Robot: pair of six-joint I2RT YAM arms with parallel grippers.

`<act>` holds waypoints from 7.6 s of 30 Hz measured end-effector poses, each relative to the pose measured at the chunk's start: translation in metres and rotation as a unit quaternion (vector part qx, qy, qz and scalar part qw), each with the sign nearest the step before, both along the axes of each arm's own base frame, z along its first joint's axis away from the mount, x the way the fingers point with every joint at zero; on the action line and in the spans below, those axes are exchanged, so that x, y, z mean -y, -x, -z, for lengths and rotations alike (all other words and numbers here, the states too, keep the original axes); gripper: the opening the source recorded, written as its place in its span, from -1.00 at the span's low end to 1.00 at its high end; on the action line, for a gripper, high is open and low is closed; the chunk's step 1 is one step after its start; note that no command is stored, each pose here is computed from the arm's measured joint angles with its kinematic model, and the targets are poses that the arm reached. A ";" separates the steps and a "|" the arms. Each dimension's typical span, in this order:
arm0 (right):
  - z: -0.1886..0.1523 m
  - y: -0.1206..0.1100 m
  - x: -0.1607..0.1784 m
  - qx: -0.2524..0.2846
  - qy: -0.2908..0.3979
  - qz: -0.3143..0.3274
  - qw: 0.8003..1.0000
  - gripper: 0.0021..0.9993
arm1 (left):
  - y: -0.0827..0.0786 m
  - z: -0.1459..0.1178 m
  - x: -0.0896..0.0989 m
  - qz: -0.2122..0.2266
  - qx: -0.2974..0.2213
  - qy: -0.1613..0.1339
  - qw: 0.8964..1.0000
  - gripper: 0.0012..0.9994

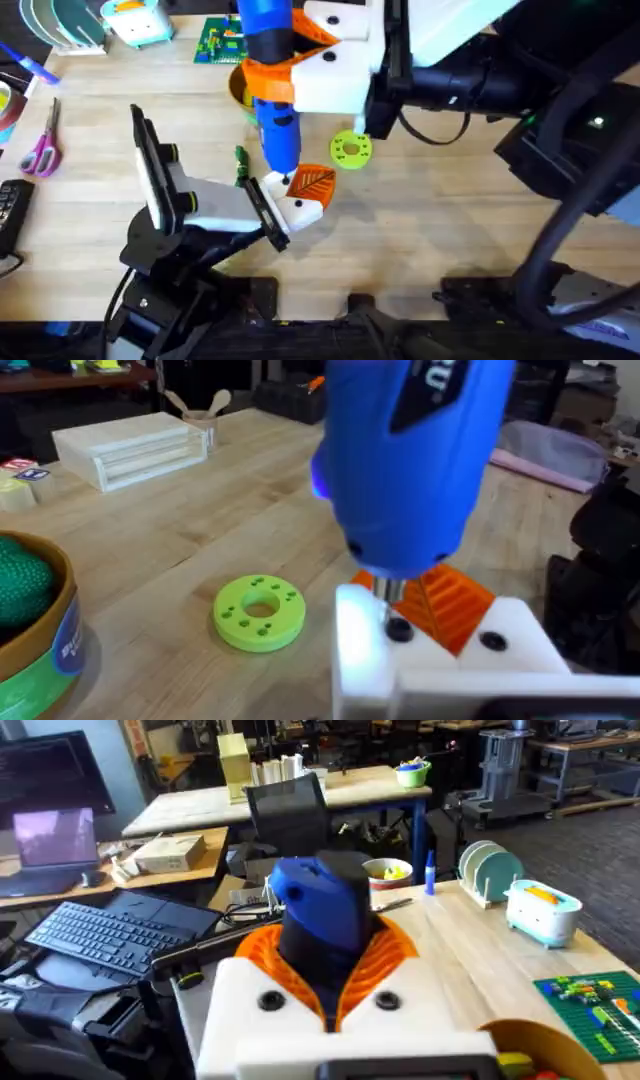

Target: Pick up the gripper from the table and insert it into the empty holder that is missing its gripper. Then pick up a screw, insert it into the mounting hole, and use the screwdriver to tighten it. Finally, clean up the table by picking up the vegetable and placing it into the bucket.

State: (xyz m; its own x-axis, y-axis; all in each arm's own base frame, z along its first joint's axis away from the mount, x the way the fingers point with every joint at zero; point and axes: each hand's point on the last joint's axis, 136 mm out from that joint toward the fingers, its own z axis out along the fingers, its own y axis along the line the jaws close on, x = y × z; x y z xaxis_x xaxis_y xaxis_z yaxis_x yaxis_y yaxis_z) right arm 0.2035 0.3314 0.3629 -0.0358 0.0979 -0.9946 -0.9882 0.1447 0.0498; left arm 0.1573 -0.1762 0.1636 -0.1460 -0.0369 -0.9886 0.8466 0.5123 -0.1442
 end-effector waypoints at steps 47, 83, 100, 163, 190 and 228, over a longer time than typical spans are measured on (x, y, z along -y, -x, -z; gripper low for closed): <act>-0.003 0.006 0.001 -0.011 -0.005 -0.014 1.000 -0.95 | 0.000 0.000 0.000 0.000 0.000 0.000 1.000 -0.97; 0.001 0.005 0.001 -0.007 0.003 -0.013 1.000 -0.95 | 0.000 0.000 0.000 0.000 0.000 0.000 1.000 -0.97; 0.005 0.003 -0.001 -0.010 0.006 -0.013 1.000 -0.95 | 0.000 0.000 0.000 0.000 0.000 0.000 1.000 -0.97; 0.302 -0.195 0.214 0.081 0.647 0.294 0.699 0.98 | 0.000 -0.023 0.000 -0.001 0.050 0.021 0.999 0.99; 0.176 -0.153 0.128 -0.228 0.229 0.337 0.884 0.98 | -0.047 -0.029 -0.083 -0.273 -0.348 -0.261 0.858 0.99; 0.177 -0.150 0.126 -0.277 0.205 0.336 0.877 0.98 | -0.085 0.134 -0.169 -0.351 -0.635 -0.326 0.607 0.12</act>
State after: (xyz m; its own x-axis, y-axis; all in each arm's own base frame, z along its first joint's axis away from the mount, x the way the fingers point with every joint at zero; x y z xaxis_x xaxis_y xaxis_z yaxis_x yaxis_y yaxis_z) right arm 0.3533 0.2054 0.1855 -0.5959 -0.0797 -0.7991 -0.5140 0.8024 0.3032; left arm 0.2426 -0.0070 0.0297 -0.9793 -0.1915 0.0656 -0.1935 0.9808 -0.0258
